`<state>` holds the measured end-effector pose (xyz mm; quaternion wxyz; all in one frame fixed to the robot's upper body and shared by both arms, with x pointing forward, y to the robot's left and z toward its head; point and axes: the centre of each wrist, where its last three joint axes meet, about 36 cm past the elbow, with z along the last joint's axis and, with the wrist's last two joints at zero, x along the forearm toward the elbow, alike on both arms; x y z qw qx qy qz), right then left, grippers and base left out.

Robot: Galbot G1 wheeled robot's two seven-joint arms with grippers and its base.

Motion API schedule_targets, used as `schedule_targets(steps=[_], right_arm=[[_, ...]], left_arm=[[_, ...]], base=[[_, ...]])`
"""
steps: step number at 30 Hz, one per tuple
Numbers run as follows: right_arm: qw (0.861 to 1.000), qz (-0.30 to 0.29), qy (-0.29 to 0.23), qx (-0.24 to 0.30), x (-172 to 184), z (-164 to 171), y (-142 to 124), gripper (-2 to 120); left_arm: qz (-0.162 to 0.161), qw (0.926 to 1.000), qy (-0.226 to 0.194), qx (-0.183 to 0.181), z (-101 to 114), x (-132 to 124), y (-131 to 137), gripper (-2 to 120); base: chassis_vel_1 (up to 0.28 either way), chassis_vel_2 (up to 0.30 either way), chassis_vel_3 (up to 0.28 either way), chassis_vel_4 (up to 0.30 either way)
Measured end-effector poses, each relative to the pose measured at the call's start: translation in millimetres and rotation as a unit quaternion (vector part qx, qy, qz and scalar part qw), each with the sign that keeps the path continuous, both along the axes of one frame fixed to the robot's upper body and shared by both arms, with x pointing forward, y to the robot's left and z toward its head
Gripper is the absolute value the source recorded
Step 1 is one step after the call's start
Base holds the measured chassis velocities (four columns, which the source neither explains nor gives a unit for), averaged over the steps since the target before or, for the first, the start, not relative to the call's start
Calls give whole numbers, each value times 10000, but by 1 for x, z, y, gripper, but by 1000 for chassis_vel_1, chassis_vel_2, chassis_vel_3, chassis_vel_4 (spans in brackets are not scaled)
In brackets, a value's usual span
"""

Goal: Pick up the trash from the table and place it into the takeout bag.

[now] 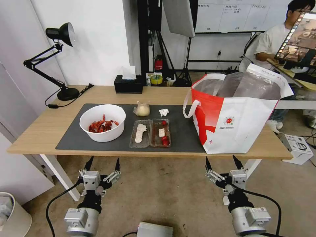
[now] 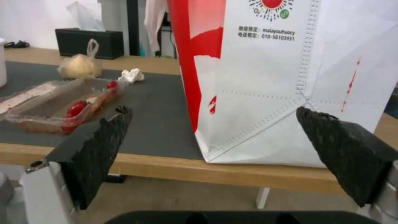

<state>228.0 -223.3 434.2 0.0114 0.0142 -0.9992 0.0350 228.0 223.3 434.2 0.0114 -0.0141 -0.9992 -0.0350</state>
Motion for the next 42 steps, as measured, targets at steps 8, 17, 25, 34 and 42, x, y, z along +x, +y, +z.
schedule_targets(steps=[8, 17, 25, 34, 42], right_arm=[[10000, -1, 0, 0, 0, 0, 0, 100], [10000, -1, 0, 0, 0, 0, 0, 100], [10000, 0, 0, 0, 0, 0, 0, 100], [10000, 0, 0, 0, 0, 0, 0, 100], [10000, 5, 0, 0, 0, 0, 0, 100]], left_arm=[[0, 10000, 0, 0, 0, 0, 0, 100], [0, 10000, 0, 0, 0, 0, 0, 100], [0, 10000, 0, 0, 0, 0, 0, 100], [0, 10000, 0, 0, 0, 0, 0, 100], [0, 10000, 0, -1, 0, 0, 0, 100]], base=[[0, 0, 0, 0], [0, 0, 0, 0], [0, 0, 0, 0], [0, 0, 0, 0], [0, 0, 0, 0]])
